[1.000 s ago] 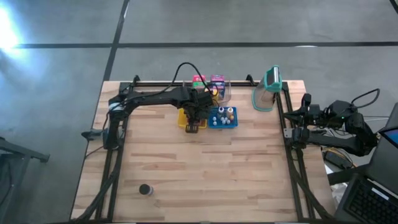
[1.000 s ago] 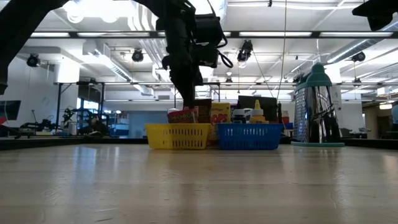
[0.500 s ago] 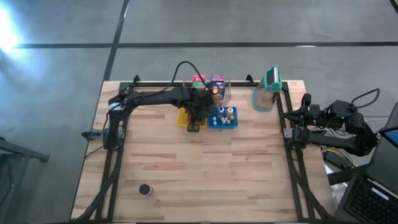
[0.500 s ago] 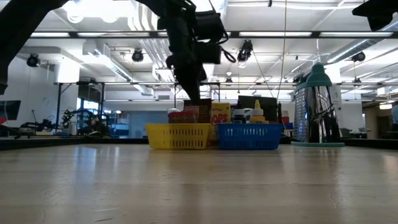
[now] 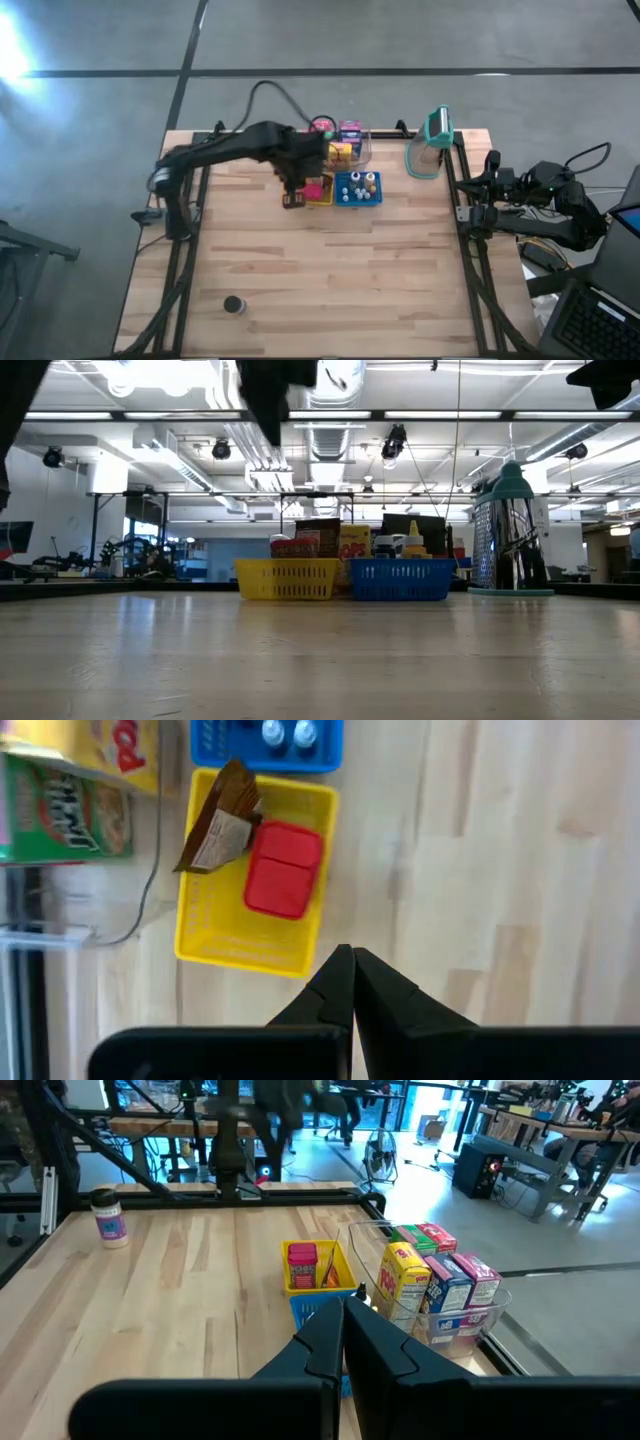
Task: Pick & Place Kitchen Items
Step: Put the violet seasoning bottle into the yellow bin
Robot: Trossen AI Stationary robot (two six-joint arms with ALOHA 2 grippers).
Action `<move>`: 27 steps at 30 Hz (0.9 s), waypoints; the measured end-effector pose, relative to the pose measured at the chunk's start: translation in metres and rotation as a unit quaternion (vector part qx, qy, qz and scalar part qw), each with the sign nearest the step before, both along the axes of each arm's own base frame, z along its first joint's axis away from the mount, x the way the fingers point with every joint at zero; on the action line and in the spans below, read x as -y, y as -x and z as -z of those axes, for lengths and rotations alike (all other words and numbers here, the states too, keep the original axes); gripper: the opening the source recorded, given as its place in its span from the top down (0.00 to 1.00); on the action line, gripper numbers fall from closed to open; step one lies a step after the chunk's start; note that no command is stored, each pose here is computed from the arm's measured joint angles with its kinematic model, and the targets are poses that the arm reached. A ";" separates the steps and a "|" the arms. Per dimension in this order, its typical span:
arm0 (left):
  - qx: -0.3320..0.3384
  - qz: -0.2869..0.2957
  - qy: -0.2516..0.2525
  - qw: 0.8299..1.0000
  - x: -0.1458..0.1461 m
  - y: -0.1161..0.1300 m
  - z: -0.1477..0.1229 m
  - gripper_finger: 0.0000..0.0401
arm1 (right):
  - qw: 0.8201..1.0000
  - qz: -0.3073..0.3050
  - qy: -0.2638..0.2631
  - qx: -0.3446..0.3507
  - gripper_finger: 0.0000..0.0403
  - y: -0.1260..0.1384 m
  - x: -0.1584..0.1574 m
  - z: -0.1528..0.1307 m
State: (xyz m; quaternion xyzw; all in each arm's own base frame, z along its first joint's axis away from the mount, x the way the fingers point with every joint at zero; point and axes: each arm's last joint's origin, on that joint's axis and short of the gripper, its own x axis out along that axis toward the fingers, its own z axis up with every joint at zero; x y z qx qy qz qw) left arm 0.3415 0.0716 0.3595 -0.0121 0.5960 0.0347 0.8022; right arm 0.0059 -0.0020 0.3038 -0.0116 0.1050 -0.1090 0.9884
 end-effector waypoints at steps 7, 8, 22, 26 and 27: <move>0.071 -0.007 -0.067 0.995 0.071 0.042 -0.044 0.98 | 1.000 0.000 0.000 0.000 0.98 0.000 0.000 0.000; 0.083 -0.012 -0.077 0.994 0.081 0.049 -0.049 0.98 | 1.000 0.000 0.000 0.000 0.98 0.000 0.000 0.000; 0.167 -0.084 -0.043 0.981 0.164 0.150 -0.038 0.91 | 1.000 0.000 0.000 0.000 0.98 0.000 0.000 0.000; 0.159 -0.094 -0.035 0.982 0.170 0.171 -0.015 0.79 | 1.000 0.000 0.000 0.000 0.98 0.000 0.000 0.000; 0.159 -0.094 -0.032 0.982 0.170 0.176 -0.011 0.75 | 1.000 0.000 0.000 0.000 0.98 0.000 0.000 0.000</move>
